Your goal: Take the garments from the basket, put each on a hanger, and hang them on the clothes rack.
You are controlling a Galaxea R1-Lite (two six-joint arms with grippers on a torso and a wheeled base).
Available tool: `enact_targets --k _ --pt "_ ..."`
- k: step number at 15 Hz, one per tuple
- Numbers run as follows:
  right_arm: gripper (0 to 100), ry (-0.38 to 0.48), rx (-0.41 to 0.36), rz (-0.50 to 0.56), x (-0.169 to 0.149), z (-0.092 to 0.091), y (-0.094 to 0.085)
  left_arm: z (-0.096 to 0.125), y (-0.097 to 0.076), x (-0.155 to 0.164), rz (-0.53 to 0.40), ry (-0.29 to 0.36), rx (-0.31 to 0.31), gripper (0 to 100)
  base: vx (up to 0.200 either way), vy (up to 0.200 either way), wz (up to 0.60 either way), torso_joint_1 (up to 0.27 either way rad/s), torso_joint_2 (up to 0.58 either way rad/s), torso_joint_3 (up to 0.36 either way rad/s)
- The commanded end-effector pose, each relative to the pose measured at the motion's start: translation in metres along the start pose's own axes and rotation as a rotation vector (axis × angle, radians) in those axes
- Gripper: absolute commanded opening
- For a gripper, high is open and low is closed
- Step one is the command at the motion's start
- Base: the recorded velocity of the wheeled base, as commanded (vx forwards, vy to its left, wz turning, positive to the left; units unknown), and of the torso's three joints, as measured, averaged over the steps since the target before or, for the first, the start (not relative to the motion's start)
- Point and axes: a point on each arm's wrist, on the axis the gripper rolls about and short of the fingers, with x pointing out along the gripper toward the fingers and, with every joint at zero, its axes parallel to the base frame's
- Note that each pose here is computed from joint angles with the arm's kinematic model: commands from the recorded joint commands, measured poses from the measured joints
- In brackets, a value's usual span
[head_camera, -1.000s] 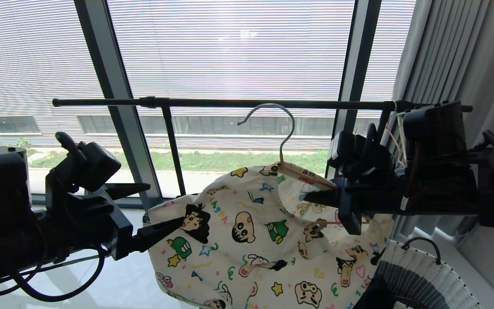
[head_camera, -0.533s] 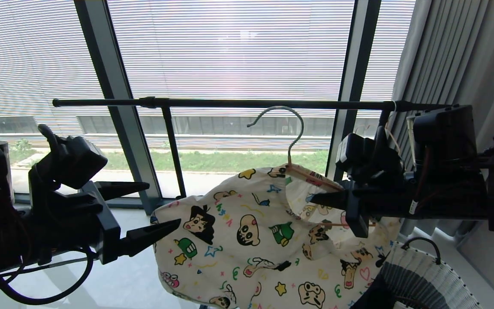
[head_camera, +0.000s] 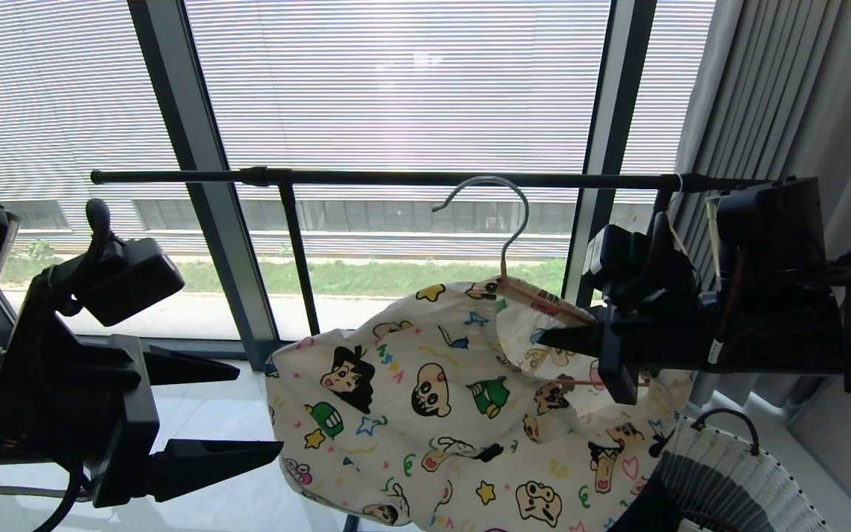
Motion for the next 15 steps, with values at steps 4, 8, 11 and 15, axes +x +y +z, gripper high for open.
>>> enact_targets --k 4,8,11,15 --pt "0 -0.016 0.000 -0.009 -0.007 0.004 0.001 -0.056 -0.020 -0.013 0.176 -0.032 0.025 100 0.000 0.000 0.00 0.000 0.00 0.000" --pt "0 -0.029 -0.006 -0.013 -0.018 0.007 0.005 -0.076 -0.019 -0.001 0.242 -0.068 0.043 100 0.000 0.000 0.00 0.000 0.00 0.000" --pt "0 -0.044 -0.006 0.019 -0.025 0.005 0.011 -0.088 -0.011 0.020 0.288 -0.200 0.109 100 0.000 0.000 0.00 0.000 0.00 0.000" --pt "0 -0.058 -0.016 0.043 -0.026 0.009 0.017 -0.098 -0.013 0.026 0.222 -0.197 0.103 100 0.000 0.000 0.00 0.000 0.00 0.000"
